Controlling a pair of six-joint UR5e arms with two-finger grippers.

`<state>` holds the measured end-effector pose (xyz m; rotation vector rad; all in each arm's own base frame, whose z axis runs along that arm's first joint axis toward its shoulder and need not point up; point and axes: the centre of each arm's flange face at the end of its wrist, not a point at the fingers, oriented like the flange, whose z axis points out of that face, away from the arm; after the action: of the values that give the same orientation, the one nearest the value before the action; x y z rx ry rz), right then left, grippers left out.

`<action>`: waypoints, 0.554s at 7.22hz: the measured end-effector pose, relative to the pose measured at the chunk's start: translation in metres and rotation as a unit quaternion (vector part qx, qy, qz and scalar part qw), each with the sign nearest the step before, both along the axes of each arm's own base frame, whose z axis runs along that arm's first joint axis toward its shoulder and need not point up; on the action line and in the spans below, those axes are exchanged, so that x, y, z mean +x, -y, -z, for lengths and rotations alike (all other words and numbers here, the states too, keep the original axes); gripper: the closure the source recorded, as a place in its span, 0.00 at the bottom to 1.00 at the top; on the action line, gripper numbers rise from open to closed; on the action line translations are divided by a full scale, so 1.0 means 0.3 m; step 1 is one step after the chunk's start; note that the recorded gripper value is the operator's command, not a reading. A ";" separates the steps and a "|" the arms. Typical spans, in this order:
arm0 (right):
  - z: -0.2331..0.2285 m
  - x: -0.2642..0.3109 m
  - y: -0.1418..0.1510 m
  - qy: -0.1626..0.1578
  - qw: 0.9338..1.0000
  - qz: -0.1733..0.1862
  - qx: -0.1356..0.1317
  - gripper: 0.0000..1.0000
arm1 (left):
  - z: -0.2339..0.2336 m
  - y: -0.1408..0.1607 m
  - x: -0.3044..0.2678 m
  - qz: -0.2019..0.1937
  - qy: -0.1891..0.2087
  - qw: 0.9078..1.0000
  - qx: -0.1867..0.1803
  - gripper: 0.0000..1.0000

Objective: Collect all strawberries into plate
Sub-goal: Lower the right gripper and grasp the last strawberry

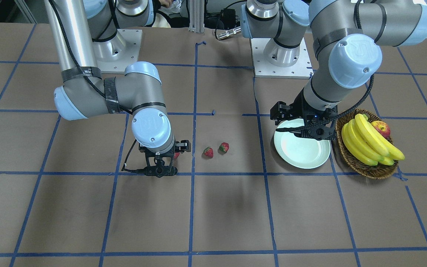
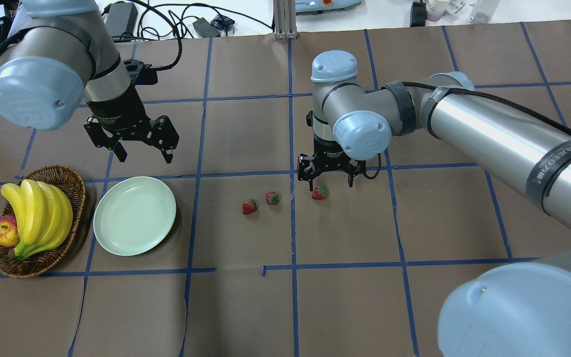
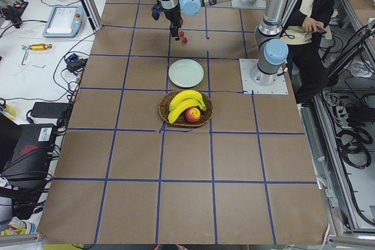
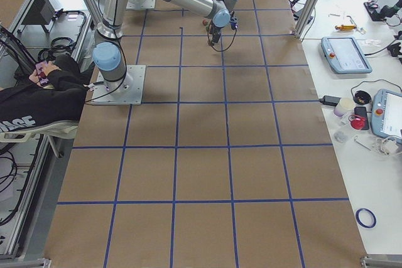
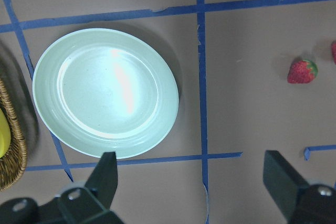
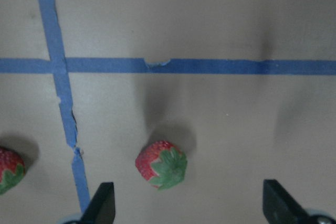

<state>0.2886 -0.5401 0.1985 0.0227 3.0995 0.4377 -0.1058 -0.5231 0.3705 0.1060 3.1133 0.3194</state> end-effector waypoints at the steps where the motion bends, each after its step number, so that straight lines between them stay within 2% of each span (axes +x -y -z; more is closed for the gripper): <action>1: 0.021 0.008 0.005 0.003 1.000 0.028 0.000 0.09 | 0.001 -0.001 -0.001 0.000 0.000 1.000 0.000 0.00; 3: 0.045 0.014 0.004 0.005 0.998 0.056 0.006 0.32 | 0.002 -0.001 -0.001 0.000 0.000 1.000 0.001 0.00; 4: 0.049 0.015 0.003 0.003 0.998 0.064 0.008 0.35 | 0.003 -0.002 -0.001 0.000 0.000 1.000 0.001 0.00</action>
<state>0.2931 -0.5409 0.1837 0.2187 3.0643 0.4563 -0.1060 -0.5226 0.3698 0.1074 3.1129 0.3232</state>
